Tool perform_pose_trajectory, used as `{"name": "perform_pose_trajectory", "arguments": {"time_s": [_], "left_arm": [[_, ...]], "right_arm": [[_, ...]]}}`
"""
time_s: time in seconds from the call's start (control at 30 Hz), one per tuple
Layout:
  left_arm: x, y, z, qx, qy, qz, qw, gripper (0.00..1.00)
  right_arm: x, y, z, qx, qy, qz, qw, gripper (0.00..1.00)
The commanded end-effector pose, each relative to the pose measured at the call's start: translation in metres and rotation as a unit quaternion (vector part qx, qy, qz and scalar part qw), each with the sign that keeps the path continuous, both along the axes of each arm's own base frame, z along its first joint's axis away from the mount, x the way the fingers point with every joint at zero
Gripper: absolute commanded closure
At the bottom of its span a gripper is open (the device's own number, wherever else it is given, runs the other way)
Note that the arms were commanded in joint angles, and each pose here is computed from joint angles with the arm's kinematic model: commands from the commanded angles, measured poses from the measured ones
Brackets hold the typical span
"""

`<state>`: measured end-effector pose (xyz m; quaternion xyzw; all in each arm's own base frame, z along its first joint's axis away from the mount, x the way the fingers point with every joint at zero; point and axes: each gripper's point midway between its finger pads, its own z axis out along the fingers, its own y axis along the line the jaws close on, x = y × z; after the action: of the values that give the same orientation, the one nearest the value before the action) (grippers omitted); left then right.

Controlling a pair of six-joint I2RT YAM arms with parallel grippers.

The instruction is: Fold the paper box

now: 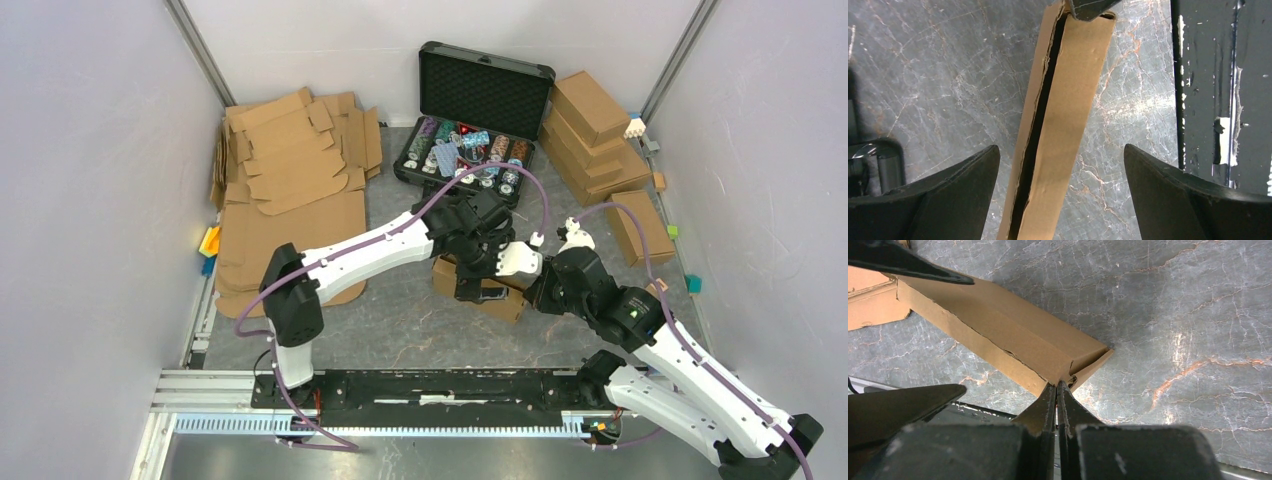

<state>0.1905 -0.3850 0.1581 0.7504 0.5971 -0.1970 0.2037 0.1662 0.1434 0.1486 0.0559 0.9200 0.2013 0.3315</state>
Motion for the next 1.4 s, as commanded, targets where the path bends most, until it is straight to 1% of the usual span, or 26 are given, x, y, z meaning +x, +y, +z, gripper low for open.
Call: {"name": "perform_pose_trajectory", "arguments": {"time_s": [0.0, 0.13, 0.23, 0.43, 0.57, 0.67, 0.73, 0.8, 0.87, 0.93, 1.1, 1.2, 1.23, 1.3, 1.37], "left_arm": [[0.004, -0.008, -0.004, 0.004, 0.001, -0.013, 1.000, 0.00], [0.008, -0.009, -0.014, 0.017, 0.002, -0.006, 1.000, 0.01], [0.007, -0.010, -0.016, 0.018, 0.005, -0.007, 1.000, 0.09], [0.003, -0.009, -0.021, 0.024, 0.006, -0.009, 1.000, 0.27], [0.005, -0.007, -0.027, 0.027, -0.007, -0.001, 1.000, 0.36], [0.006, -0.006, -0.029, 0.015, -0.021, 0.004, 1.000, 0.46], [0.007, -0.005, -0.027, 0.005, -0.028, 0.007, 1.000, 0.50], [0.006, -0.004, -0.026, -0.001, -0.029, 0.007, 1.000, 0.54], [0.004, -0.004, -0.025, -0.005, -0.028, 0.006, 1.000, 0.57], [0.004, -0.003, -0.026, -0.005, -0.028, 0.007, 1.000, 0.58], [0.003, -0.003, -0.028, -0.001, -0.027, 0.008, 1.000, 0.62], [0.003, -0.003, -0.028, -0.001, -0.026, 0.009, 1.000, 0.61], [0.004, -0.003, -0.028, -0.001, -0.028, 0.009, 1.000, 0.60], [0.004, -0.003, -0.030, 0.001, -0.027, 0.011, 1.000, 0.60], [0.005, -0.002, -0.031, 0.003, -0.027, 0.012, 1.000, 0.59]], "right_arm": [[-0.005, 0.000, -0.008, -0.007, 0.011, 0.011, 1.000, 0.96], [-0.005, 0.000, -0.008, -0.007, 0.011, 0.012, 1.000, 0.96], [-0.005, -0.001, -0.007, -0.007, 0.009, 0.011, 1.000, 0.96], [-0.005, -0.002, -0.006, -0.008, 0.008, 0.009, 1.000, 0.95], [-0.005, -0.002, -0.004, -0.007, 0.007, 0.008, 1.000, 0.94], [-0.005, -0.003, -0.003, -0.008, 0.006, 0.007, 1.000, 0.94], [-0.005, -0.003, -0.003, -0.009, 0.006, 0.007, 1.000, 0.94], [-0.004, -0.003, -0.002, -0.010, 0.004, 0.006, 1.000, 0.91], [-0.004, -0.004, -0.002, -0.012, 0.003, 0.006, 1.000, 0.84], [-0.004, -0.005, 0.000, -0.012, 0.002, 0.005, 1.000, 0.81], [-0.002, -0.010, 0.005, -0.020, -0.006, -0.003, 1.000, 0.81], [-0.001, -0.011, 0.010, -0.024, -0.014, 0.000, 1.000, 0.72], [-0.001, -0.011, 0.013, -0.024, -0.019, 0.005, 1.000, 0.71], [0.001, -0.009, 0.021, -0.025, -0.036, 0.023, 0.999, 0.66], [0.003, -0.008, 0.032, -0.028, -0.054, 0.037, 0.997, 0.60]]}}
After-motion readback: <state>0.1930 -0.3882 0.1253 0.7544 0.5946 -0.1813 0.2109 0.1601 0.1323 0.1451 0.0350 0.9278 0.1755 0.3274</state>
